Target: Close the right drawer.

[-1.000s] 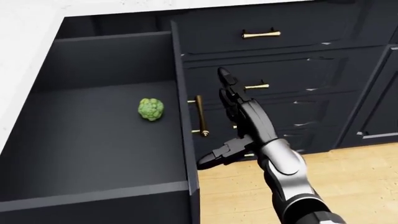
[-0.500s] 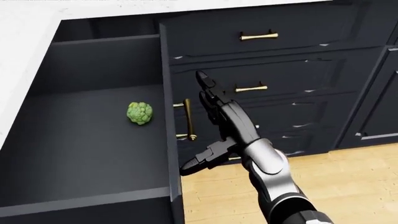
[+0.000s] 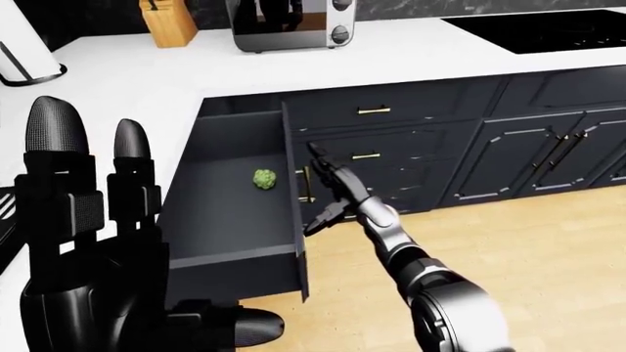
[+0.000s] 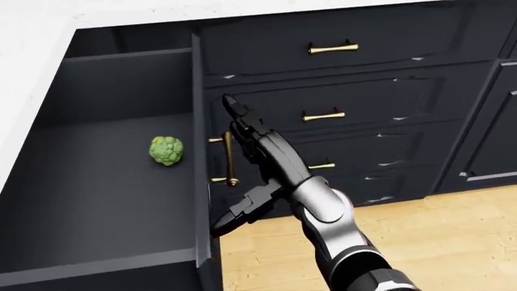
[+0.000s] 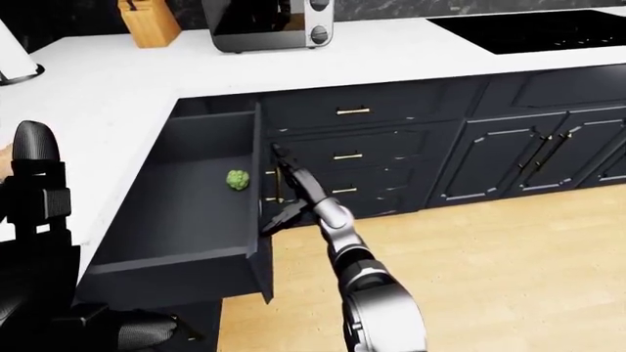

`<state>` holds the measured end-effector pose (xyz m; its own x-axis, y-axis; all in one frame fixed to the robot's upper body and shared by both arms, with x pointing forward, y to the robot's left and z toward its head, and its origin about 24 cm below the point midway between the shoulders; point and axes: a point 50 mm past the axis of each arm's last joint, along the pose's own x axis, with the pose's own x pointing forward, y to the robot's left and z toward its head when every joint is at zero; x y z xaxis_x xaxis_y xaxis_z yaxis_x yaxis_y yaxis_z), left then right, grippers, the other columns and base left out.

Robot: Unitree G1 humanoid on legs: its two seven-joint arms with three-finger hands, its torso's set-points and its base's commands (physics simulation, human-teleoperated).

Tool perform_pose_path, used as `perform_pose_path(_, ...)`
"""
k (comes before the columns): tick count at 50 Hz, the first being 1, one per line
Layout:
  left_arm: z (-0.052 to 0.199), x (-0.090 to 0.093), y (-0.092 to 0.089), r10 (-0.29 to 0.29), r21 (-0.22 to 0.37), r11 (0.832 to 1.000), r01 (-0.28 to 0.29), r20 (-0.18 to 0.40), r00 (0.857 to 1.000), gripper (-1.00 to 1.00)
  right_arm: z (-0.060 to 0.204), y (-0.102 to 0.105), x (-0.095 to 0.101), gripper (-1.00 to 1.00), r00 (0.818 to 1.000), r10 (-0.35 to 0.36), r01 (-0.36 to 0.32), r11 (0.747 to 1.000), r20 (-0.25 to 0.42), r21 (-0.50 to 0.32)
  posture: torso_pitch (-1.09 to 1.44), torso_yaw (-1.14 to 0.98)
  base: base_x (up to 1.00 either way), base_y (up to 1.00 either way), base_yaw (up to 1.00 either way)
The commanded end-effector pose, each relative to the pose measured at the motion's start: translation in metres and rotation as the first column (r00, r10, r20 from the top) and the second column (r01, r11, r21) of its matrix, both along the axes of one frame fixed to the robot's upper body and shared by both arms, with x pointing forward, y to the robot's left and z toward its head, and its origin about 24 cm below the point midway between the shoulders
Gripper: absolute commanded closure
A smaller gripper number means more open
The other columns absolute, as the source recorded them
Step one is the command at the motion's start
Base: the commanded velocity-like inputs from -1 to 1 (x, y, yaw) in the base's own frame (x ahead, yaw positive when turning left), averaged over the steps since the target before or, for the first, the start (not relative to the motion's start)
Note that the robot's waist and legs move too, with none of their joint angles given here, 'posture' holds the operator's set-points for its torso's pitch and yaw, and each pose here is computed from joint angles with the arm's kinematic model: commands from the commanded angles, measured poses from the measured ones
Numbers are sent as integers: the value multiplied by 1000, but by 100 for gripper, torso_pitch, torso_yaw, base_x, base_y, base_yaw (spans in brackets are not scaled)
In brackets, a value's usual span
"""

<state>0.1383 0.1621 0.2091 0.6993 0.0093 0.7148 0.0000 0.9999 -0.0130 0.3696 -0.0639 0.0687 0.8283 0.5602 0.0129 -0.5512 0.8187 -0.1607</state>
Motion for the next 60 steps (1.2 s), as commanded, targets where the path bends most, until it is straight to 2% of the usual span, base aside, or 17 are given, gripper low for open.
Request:
perform_pose_path(1,8,-6,0,-3,1,1000,3,60,998,-100,27,15,5,-100,991,57,-61,998,117,27,0,0,0,0,0)
perform_pose_path(33,8,-6,1,-3,-4,1000,3,57,998,-100,27,48,-4,-100,980,171,-171,985,98,-12,0,0,0,0,0)
perform_pose_path(45,8,-6,0,-3,-2,1000,3,56,998,-100,25,54,-6,-100,977,196,-194,981,83,-26,0,0,0,0,0)
perform_pose_path(60,8,-5,1,-2,-6,1000,2,55,998,-100,26,69,-11,-100,967,245,-243,970,73,-32,0,0,0,0,0)
